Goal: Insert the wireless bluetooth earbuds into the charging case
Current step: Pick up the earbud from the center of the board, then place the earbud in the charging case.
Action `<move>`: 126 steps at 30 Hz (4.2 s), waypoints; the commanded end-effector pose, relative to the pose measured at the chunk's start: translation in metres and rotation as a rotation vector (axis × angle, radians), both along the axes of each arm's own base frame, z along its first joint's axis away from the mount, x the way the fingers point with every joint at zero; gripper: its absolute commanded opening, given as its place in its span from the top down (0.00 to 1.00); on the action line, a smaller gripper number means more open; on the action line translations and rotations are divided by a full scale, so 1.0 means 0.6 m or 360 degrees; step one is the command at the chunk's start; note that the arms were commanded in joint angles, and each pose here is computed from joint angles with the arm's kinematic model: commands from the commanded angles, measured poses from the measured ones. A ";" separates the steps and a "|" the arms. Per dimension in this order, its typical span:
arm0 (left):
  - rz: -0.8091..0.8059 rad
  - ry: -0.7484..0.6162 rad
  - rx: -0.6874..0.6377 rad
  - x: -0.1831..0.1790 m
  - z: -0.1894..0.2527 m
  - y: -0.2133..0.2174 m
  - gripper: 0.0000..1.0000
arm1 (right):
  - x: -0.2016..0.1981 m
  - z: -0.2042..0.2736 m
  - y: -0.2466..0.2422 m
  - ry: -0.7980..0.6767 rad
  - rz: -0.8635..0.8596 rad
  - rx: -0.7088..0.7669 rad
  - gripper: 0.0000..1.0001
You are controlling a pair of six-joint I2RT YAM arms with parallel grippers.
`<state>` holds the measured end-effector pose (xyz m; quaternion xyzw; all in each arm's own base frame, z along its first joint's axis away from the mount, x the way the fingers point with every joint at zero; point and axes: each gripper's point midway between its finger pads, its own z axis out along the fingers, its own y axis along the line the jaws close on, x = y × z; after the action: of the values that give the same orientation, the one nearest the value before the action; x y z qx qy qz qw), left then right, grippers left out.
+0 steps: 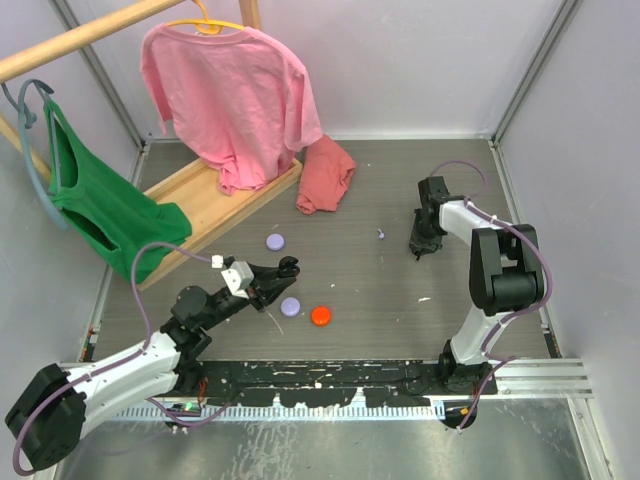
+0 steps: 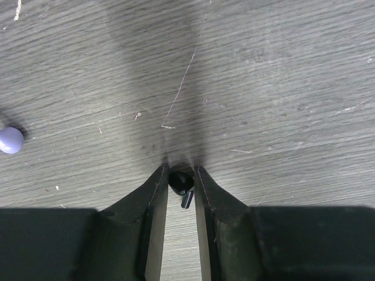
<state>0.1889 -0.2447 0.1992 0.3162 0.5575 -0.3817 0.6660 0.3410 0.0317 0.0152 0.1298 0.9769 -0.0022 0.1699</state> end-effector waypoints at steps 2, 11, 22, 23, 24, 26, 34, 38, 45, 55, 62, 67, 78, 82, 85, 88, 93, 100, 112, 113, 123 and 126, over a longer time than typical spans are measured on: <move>0.0005 -0.0081 -0.0067 0.001 0.031 0.001 0.98 | -0.017 -0.006 0.008 0.0072 0.0042 -0.0039 0.72; 0.0029 -0.0082 -0.0094 0.002 0.036 0.006 0.98 | -0.025 0.004 0.061 0.0028 0.0152 -0.0013 0.73; 0.0029 -0.0073 -0.0089 0.004 0.033 0.003 0.98 | -0.053 -0.006 0.075 0.0114 0.0250 0.0008 0.63; 0.0027 -0.0071 -0.0087 0.004 0.032 0.003 0.98 | -0.052 -0.005 0.076 0.0114 0.0258 0.0008 0.62; 0.0027 -0.0072 -0.0087 0.004 0.032 0.003 0.98 | -0.053 -0.004 0.076 0.0117 0.0262 0.0008 0.62; 0.0025 -0.0072 -0.0090 0.003 0.033 0.003 0.98 | -0.051 -0.003 0.077 0.0118 0.0275 0.0012 0.62; 0.0031 -0.0066 -0.0086 0.004 0.031 0.004 0.98 | -0.048 -0.012 0.074 0.0143 0.0288 -0.0013 0.66; 0.0030 -0.0065 -0.0086 0.005 0.031 0.003 0.98 | -0.049 -0.003 0.072 0.0129 0.0293 -0.0016 0.71; 0.0029 -0.0062 -0.0091 0.006 0.031 0.002 0.98 | -0.047 0.020 0.081 0.0059 0.0312 0.0028 0.79; 0.0033 -0.0086 -0.0106 0.011 0.036 -0.002 0.98 | -0.032 0.110 0.148 -0.0340 0.0453 0.0043 0.81; 0.0031 -0.0124 -0.0142 0.010 0.053 -0.002 0.97 | -0.037 0.208 0.236 -0.0727 0.0617 0.0133 0.81; 0.0026 -0.0156 -0.0168 0.010 0.065 -0.002 0.97 | -0.061 0.295 0.312 -0.1050 0.0796 0.0310 0.81; 0.0031 -0.0185 -0.0198 0.015 0.089 -0.006 0.97 | -0.149 0.452 0.419 -0.1636 0.1063 0.0729 0.82; 0.0022 -0.0189 -0.0229 0.015 0.102 -0.008 0.97 | -0.186 0.486 0.448 -0.1786 0.1146 0.0873 0.82; 0.0009 -0.0196 -0.0271 0.014 0.114 -0.009 0.97 | -0.207 0.502 0.463 -0.1874 0.1188 0.0961 0.82; -0.0003 -0.0195 -0.0299 0.012 0.122 -0.010 0.97 | -0.225 0.514 0.477 -0.1937 0.1233 0.1021 0.82; -0.0014 -0.0192 -0.0336 0.009 0.132 -0.009 0.98 | -0.245 0.522 0.491 -0.2017 0.1281 0.1071 0.82; -0.0035 -0.0178 -0.0372 0.004 0.140 -0.009 0.98 | -0.242 0.518 0.499 -0.2073 0.1254 0.1074 0.83; -0.0066 -0.0136 -0.0471 -0.001 0.157 -0.008 0.98 | -0.233 0.499 0.510 -0.2092 0.1235 0.1018 0.83; -0.0063 -0.0132 -0.0474 -0.001 0.156 -0.008 0.98 | -0.233 0.499 0.511 -0.2091 0.1236 0.1023 0.83; -0.0051 -0.0092 -0.0495 0.004 0.156 -0.009 0.98 | -0.260 0.503 0.525 -0.2085 0.1334 0.1159 0.83; -0.0044 -0.0079 -0.0503 0.005 0.156 -0.008 0.98 | -0.263 0.504 0.526 -0.2085 0.1348 0.1171 0.83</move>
<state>0.1912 -0.2541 0.2532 0.2459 0.5161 -0.4576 0.6810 0.1914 0.3446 0.2944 -0.2300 0.6204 0.4206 0.6208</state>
